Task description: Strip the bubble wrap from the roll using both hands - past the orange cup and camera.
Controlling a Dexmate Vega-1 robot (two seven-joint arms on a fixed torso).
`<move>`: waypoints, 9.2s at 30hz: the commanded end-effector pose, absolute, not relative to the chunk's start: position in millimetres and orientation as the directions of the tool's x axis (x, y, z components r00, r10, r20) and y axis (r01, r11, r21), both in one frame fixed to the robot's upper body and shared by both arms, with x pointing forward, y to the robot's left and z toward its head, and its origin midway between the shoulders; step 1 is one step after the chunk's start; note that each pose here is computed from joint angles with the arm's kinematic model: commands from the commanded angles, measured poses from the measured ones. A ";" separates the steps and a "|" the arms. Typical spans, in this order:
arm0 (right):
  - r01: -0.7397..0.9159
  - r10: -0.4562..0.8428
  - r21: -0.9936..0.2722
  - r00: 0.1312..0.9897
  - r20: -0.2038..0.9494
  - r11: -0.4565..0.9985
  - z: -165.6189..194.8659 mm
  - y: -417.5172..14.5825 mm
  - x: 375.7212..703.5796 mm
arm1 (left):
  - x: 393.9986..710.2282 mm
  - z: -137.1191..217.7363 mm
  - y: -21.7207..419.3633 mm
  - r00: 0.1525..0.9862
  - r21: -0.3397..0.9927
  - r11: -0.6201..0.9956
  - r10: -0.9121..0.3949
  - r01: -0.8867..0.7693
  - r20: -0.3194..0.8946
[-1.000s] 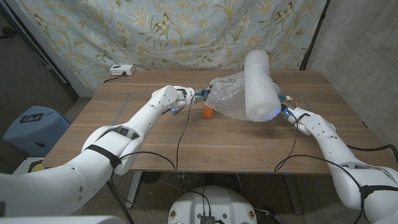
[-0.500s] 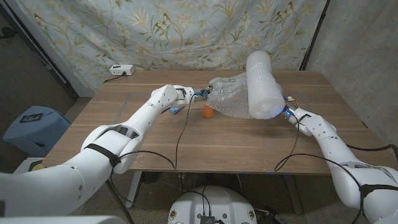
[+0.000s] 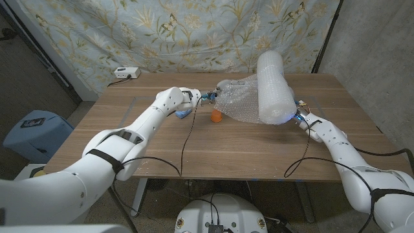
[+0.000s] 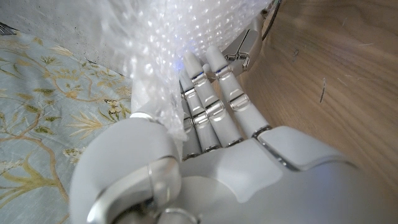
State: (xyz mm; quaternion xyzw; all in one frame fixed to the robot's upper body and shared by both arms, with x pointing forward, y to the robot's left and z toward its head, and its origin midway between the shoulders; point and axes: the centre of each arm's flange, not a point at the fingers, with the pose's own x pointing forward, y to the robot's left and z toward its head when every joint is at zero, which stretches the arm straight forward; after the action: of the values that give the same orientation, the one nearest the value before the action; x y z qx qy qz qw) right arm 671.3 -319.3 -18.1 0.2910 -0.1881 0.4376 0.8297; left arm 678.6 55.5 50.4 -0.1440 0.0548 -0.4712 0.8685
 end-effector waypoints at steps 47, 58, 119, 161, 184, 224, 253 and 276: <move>-0.857 0.610 0.216 0.489 0.623 0.468 -31.8 -330.6 684.2 | 668.4 67.7 80.2 0.586 -0.189 0.570 -0.810 0.800 0.035; -0.858 0.622 0.201 0.487 0.613 0.473 -30.7 -336.1 682.0 | 666.7 65.6 80.0 0.586 -0.184 0.571 -0.809 0.800 0.036; -0.811 0.612 0.254 0.570 0.548 0.528 -42.3 -371.9 679.8 | 662.6 60.5 95.9 0.607 -0.197 0.589 -0.793 0.784 0.045; -0.784 0.609 0.310 0.615 0.501 0.537 -45.9 -388.1 679.3 | 661.4 56.0 105.1 0.613 -0.243 0.585 -0.788 0.774 0.055; -0.769 0.631 0.354 0.639 0.440 0.532 -50.8 -388.2 681.2 | 659.8 54.2 123.4 0.634 -0.284 0.593 -0.770 0.753 0.072; -0.766 0.661 0.378 0.641 0.390 0.520 -49.9 -391.6 678.2 | 646.7 60.4 161.2 0.689 -0.276 0.649 -0.720 0.709 0.077; -0.752 0.685 0.398 0.651 0.327 0.525 -49.7 -391.6 675.2 | 644.3 53.6 172.5 0.704 -0.307 0.653 -0.704 0.692 0.091; -0.740 0.699 0.413 0.658 0.280 0.531 -43.9 -389.1 671.5 | 648.5 54.1 186.0 0.719 -0.310 0.667 -0.690 0.677 0.086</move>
State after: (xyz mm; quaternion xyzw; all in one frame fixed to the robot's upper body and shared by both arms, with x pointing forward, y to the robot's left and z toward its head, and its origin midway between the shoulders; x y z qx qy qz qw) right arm 673.8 -389.9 -46.0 0.2554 -0.0435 0.4130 0.8731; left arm 647.7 176.4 51.8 -0.1669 0.0175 -0.3801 0.9096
